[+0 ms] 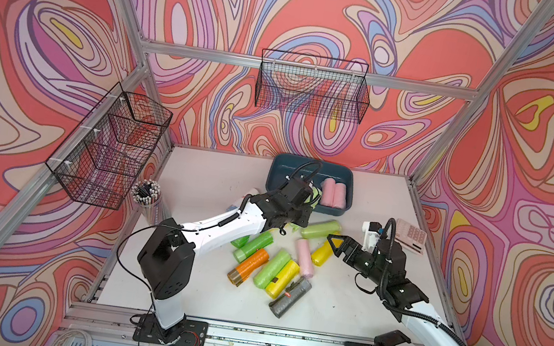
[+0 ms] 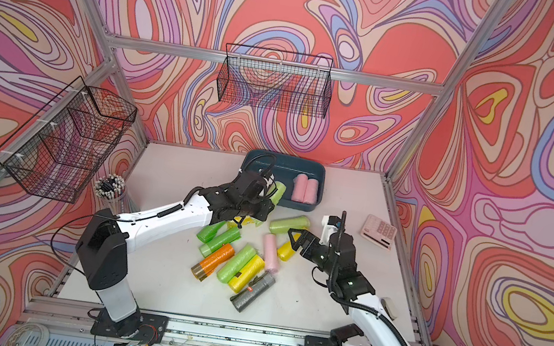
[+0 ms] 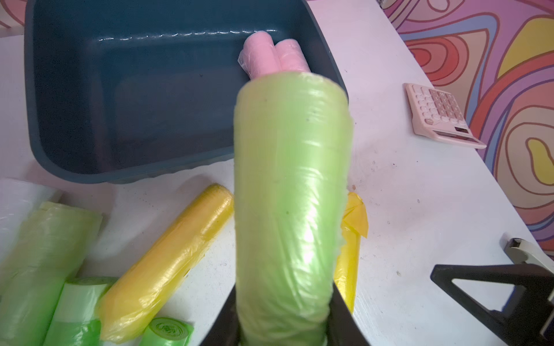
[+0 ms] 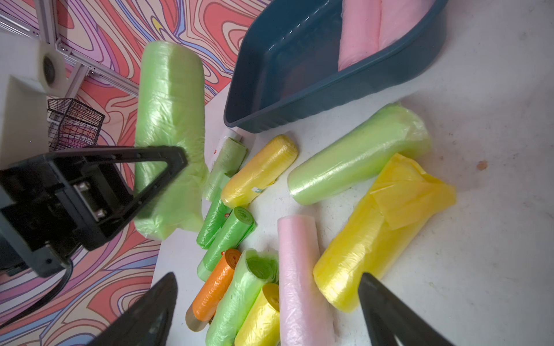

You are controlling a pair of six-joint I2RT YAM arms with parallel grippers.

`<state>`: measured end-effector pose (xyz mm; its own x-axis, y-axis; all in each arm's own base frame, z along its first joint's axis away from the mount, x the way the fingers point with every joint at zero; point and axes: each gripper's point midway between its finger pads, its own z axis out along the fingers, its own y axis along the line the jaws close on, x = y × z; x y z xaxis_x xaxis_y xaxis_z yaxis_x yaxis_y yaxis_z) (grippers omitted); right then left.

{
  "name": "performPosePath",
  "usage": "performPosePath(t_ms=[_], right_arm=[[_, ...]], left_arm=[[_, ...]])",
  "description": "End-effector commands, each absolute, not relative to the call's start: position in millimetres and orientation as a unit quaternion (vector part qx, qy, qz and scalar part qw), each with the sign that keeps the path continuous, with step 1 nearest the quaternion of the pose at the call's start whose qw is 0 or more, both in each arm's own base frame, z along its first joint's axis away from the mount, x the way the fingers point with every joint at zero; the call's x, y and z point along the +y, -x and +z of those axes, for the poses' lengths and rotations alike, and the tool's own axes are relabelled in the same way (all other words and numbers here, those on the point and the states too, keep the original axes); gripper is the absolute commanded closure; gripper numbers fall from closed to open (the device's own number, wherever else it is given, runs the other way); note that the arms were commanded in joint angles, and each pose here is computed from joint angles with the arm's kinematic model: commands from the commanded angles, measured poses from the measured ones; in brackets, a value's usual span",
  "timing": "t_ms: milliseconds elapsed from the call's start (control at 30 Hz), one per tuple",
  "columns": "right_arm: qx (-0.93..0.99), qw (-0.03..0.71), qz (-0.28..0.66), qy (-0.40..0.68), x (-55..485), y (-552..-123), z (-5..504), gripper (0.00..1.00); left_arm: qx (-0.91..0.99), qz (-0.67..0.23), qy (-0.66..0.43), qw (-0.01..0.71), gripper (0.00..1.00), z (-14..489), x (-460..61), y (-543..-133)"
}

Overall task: Put the roll of trash bags into the storage box
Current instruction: Place the roll of trash bags in the storage box.

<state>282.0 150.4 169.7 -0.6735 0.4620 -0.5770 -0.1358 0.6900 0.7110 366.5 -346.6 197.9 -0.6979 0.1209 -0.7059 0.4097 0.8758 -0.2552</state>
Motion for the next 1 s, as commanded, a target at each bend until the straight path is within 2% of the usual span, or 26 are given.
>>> performPosePath(t_ms=[0,533,967], right_arm=[[0.819,0.410,0.389,-0.102,149,-285,181,0.04],[0.809,0.425,0.395,-0.098,148,-285,194,0.04],[0.802,0.432,0.400,-0.098,149,-286,202,0.04]], left_arm=[[0.885,-0.222,-0.148,0.380,0.70,216,-364,-377],[0.865,-0.242,-0.153,0.412,0.71,241,-395,-408],[0.858,-0.259,-0.144,0.419,0.72,241,-408,-436]])
